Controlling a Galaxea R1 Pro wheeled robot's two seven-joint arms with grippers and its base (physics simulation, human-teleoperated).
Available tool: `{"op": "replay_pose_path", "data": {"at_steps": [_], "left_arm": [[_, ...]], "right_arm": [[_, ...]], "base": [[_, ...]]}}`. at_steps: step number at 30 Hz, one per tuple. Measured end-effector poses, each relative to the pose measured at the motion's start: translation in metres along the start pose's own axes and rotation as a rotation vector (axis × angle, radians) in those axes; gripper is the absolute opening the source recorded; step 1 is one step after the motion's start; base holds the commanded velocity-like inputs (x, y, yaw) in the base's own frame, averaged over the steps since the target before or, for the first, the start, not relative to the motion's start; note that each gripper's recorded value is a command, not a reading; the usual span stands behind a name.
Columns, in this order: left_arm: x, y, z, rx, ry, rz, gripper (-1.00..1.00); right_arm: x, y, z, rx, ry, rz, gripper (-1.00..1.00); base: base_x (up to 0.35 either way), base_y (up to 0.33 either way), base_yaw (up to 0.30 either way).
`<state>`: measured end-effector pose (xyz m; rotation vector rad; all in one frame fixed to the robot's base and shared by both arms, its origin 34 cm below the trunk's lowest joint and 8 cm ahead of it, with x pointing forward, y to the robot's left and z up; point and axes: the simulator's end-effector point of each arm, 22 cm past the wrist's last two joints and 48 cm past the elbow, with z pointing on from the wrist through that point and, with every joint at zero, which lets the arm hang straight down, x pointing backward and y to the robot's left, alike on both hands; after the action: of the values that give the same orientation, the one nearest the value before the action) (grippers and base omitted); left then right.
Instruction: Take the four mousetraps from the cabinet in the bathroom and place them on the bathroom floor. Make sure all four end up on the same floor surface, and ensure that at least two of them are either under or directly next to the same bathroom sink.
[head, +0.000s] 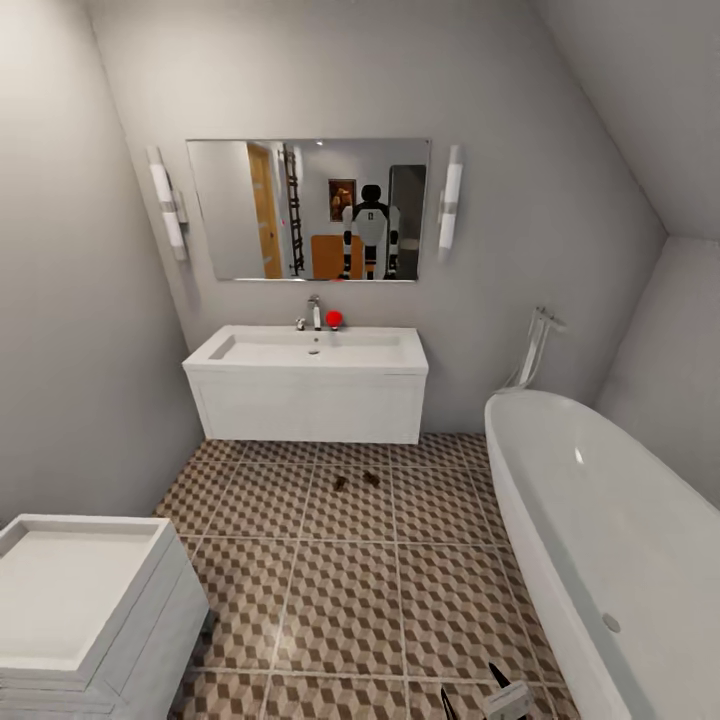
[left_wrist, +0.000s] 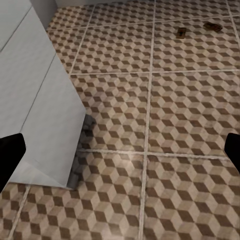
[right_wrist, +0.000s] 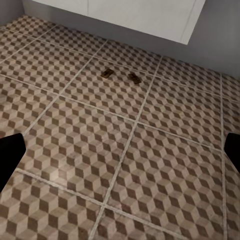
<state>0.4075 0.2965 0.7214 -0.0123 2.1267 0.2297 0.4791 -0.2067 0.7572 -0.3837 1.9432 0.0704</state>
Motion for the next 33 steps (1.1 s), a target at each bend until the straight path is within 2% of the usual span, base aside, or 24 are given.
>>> {"op": "replay_pose_path", "data": {"at_steps": [9,33], "left_arm": [[-0.0001,-0.0001,0.0,0.0,0.0,0.0,1.0],[0.0034,-0.0002,-0.0008,0.001,0.009,0.002,1.0]], "right_arm": [[-0.0001,0.0,0.0,0.0,0.0,0.0,1.0],[0.0031,0.0009,-0.0005,-0.001,0.007,0.002,1.0]], "base": [[-0.006,0.001,0.15],[0.0,0.0,0.23]]}}
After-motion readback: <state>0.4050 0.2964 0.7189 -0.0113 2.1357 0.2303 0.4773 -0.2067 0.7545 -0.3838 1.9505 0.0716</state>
